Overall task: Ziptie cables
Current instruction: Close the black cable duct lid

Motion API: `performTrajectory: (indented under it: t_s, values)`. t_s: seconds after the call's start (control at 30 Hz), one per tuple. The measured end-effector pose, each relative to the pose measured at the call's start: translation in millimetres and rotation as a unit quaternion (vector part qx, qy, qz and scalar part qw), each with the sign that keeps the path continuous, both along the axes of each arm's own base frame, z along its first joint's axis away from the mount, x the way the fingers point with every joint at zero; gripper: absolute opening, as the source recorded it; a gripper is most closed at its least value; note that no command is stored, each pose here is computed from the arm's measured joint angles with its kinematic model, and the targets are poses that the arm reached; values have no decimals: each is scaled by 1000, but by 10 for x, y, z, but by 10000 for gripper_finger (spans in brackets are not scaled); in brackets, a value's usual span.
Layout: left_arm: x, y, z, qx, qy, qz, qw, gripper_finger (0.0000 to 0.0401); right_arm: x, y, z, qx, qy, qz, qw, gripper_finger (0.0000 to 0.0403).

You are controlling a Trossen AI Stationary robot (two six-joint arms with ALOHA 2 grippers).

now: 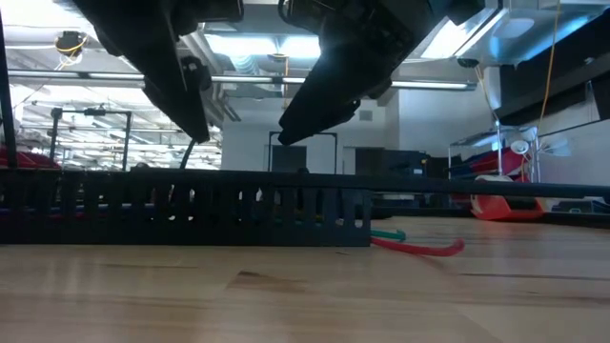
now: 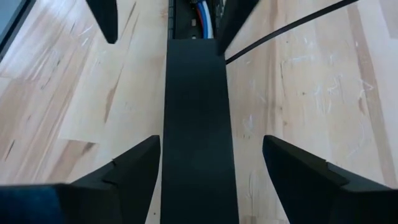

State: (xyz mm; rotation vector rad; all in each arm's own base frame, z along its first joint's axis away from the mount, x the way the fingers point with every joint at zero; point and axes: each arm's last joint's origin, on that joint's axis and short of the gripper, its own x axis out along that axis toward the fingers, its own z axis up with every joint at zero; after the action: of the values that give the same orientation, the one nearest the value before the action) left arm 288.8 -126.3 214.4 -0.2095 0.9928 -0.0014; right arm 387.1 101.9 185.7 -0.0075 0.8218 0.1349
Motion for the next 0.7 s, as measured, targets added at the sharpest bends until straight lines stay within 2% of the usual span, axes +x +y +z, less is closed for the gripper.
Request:
performTrajectory:
  t_s: [0.13,0.2,0.33,0.53,0.7]
  values:
    - [0,3,-5,5,-1,-10,1000,379,0,-1,1,0,0,-1,1000,278]
    - [-6,2,-8,6,2,-12,1000,394,-1,0,1,0,0,-1,1000,278]
    - [-18,11,-18,7,11,-6,1000,392,-2,1,0,8,2,-8,1000,278]
    - [-3,1,-42,6,5,39,999,391,-2,1,0,8,2,-9,1000,278]
    - [23,-26,-146,16,18,29,999,391,-5,0,-1,6,4,-6,1000,278]
